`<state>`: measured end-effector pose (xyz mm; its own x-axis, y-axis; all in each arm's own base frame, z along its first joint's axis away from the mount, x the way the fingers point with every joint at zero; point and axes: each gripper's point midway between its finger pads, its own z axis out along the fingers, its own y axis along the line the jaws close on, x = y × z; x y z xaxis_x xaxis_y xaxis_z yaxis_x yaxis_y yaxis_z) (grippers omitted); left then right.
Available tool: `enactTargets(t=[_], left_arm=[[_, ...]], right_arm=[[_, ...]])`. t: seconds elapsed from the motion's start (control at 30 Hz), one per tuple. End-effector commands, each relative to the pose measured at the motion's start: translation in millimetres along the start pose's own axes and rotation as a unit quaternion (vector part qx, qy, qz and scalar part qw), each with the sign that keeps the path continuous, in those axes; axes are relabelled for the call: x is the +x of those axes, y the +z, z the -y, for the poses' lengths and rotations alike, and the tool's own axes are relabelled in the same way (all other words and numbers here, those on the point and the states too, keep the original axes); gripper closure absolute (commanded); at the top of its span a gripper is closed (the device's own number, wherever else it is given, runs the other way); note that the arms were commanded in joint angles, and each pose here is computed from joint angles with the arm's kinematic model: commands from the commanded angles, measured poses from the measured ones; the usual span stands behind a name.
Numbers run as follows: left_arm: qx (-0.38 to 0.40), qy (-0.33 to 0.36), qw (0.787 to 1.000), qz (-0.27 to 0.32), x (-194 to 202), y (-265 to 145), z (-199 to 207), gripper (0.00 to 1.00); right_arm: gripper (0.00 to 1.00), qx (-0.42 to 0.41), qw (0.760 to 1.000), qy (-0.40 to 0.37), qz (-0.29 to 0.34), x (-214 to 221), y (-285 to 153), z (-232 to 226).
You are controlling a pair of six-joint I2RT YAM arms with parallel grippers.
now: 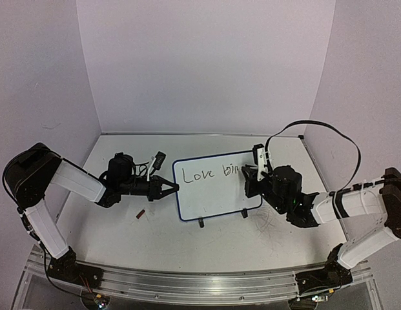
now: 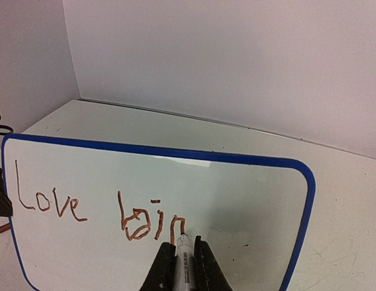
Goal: Write a sentence on the whiteboard
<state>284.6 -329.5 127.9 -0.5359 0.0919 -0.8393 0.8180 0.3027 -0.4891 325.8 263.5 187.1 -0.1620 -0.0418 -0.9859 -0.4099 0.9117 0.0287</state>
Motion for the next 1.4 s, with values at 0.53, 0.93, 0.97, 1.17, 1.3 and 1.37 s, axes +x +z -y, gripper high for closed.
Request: enactTargets(t=[0.53, 0.93, 0.97, 1.17, 1.3, 1.37], left_arm=[[-0.018, 0.033, 0.999, 0.017, -19, 0, -5, 1.0], [-0.019, 0.032, 0.999, 0.018, -19, 0, -4, 1.0], [-0.02, 0.031, 0.999, 0.017, -18, -1, -5, 1.0], [-0.018, 0.034, 0.999, 0.018, -19, -1, -3, 1.0], [-0.018, 0.034, 0.999, 0.018, -20, 0, -4, 1.0], [-0.019, 0.033, 0.999, 0.018, -19, 0, -5, 1.0]], right_arm=[[1.0, -0.007, 0.999, 0.027, 0.033, -23, -15, 13], [1.0, 0.006, 0.999, 0.011, 0.035, -23, -4, 12], [1.0, 0.009, 0.999, 0.013, 0.036, -23, -4, 13], [1.0, 0.015, 0.999, 0.007, 0.039, -23, -2, 15], [1.0, 0.007, 0.999, 0.003, 0.046, -29, -1, 11], [1.0, 0.001, 0.999, 0.002, 0.046, -30, 1, 8]])
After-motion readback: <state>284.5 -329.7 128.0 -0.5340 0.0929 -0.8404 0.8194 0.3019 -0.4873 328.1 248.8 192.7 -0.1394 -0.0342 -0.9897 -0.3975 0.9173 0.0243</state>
